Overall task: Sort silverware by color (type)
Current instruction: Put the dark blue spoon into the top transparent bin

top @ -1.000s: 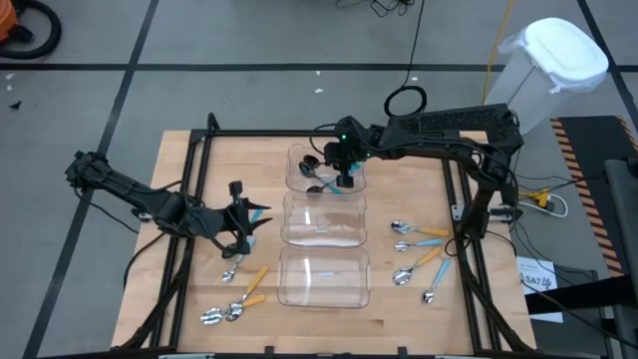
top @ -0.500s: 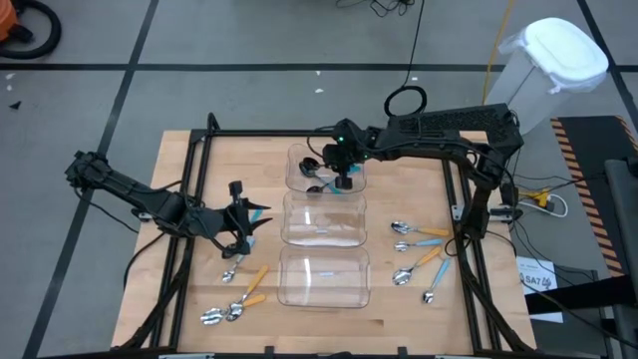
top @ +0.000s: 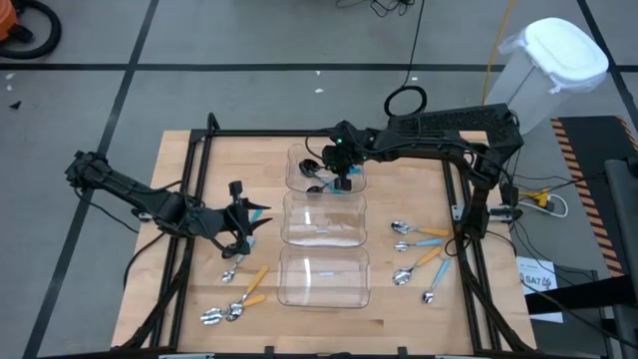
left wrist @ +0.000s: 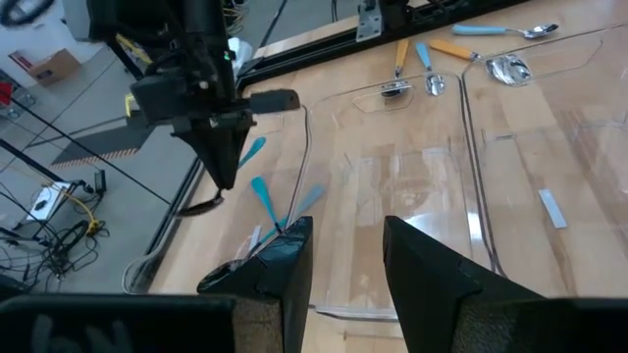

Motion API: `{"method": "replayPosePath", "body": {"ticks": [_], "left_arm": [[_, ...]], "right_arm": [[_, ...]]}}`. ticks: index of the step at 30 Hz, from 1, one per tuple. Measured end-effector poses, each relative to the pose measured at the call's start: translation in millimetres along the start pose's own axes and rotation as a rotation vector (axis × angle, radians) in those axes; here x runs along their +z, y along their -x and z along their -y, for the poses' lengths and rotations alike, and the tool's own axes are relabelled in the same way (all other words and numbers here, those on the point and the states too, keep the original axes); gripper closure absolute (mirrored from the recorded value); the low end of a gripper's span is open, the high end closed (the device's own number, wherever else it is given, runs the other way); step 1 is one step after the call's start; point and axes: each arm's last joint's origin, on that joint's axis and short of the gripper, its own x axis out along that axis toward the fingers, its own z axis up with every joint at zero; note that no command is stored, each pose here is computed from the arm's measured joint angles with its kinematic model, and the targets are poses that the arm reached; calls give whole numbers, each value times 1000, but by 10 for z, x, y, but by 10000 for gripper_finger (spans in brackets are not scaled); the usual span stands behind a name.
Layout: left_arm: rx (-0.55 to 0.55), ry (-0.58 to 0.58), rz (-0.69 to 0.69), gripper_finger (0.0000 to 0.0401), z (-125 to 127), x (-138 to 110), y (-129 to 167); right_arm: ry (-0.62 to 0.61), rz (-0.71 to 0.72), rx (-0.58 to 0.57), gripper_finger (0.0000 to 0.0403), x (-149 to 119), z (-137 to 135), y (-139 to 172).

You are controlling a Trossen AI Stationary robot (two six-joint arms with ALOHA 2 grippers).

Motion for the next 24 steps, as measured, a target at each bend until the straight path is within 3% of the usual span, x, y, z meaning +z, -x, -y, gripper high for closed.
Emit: {"method": "replayPosePath", "body": {"ticks": [12,24], "left_arm": [[7,-1,1,274,-14,3,-8],[46,27,-13,274,-92,-6,-54]], "right_arm": [[-22,-55,12,385,-100,-3,-229],[-86,-89,-26,385,-71,4,-211]]}}
